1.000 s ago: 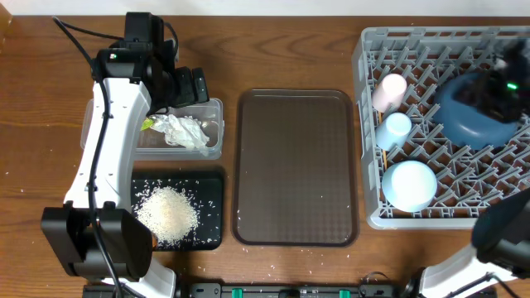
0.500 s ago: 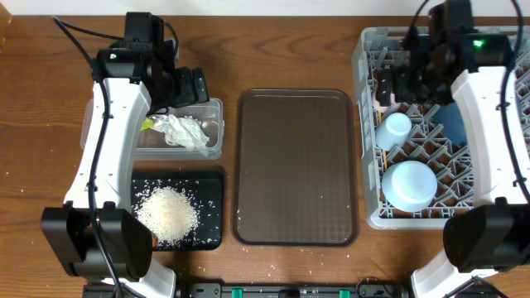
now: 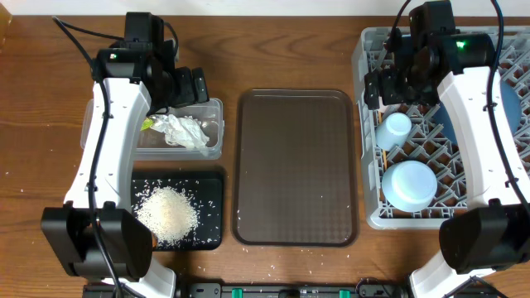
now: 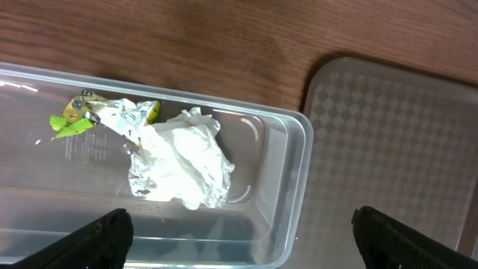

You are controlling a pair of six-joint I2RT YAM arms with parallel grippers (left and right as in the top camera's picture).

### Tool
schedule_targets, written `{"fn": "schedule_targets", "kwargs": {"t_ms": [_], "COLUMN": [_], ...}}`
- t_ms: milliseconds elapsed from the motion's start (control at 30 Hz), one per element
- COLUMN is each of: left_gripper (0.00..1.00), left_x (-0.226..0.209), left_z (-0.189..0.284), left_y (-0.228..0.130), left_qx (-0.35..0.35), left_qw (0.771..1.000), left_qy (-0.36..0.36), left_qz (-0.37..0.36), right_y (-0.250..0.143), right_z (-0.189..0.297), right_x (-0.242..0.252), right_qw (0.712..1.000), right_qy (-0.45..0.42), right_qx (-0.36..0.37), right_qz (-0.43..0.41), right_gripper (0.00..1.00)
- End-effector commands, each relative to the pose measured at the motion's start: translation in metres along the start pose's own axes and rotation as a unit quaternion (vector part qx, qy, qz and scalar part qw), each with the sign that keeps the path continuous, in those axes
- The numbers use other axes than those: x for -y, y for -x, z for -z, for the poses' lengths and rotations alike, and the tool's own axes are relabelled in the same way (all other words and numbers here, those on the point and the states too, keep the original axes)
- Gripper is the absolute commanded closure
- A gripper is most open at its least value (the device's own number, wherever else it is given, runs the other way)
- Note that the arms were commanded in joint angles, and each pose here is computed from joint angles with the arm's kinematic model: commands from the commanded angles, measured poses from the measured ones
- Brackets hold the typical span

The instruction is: Sort waste into correct bins and load items into the dishwasher rack

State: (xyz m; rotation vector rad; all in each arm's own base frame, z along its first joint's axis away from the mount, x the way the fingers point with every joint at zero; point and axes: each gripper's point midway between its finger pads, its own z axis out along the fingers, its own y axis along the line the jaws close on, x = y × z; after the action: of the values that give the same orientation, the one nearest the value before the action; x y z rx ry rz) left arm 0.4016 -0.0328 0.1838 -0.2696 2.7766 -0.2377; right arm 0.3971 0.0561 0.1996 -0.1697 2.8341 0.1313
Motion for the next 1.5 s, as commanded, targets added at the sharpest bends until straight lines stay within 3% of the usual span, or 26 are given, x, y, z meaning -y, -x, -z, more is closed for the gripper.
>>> {"fn": "schedule_targets", "kwargs": {"t_ms": [0, 267, 633, 1100, 1300, 1467], "left_gripper": [0.04, 0.04, 0.04, 0.04, 0.04, 0.04], "left_x": [-0.002, -0.002, -0.002, -0.002, -0.002, -0.002], "left_z": [0.001, 0.001, 0.001, 0.001, 0.001, 0.001], "left_y": [0.003, 0.003, 0.003, 0.003, 0.003, 0.003], "left_qx": [0.005, 0.005, 0.005, 0.005, 0.005, 0.005], "left_qw": [1.000, 1.000, 1.000, 1.000, 1.000, 1.000], "left_qy": [0.006, 0.005, 0.006, 0.006, 0.006, 0.006], "left_qz": [-0.007, -0.007, -0.007, -0.007, -0.007, -0.007], "right_y": [0.000, 0.000, -0.024, -0.117, -0.172, -0.212], "right_z": [0.004, 0.024, 0.150, 0.301, 0.331, 0.327], "right_x": [0.001, -0.017, -0.063, -0.055, -0.044, -0.037], "right_qw": [1.000, 0.999, 0.978, 0.909, 0.883, 0.868], "right_qy": [-0.004, 0.003, 0.034, 0.053, 0.046, 0.043], "right_qx": [0.005, 0.030, 0.191, 0.403, 0.459, 0.487], "right_qz": [-0.002, 0.019, 0.080, 0.089, 0.091, 0.086], "right_gripper": [0.01, 0.01, 0.01, 0.01, 0.01, 0.01]}}
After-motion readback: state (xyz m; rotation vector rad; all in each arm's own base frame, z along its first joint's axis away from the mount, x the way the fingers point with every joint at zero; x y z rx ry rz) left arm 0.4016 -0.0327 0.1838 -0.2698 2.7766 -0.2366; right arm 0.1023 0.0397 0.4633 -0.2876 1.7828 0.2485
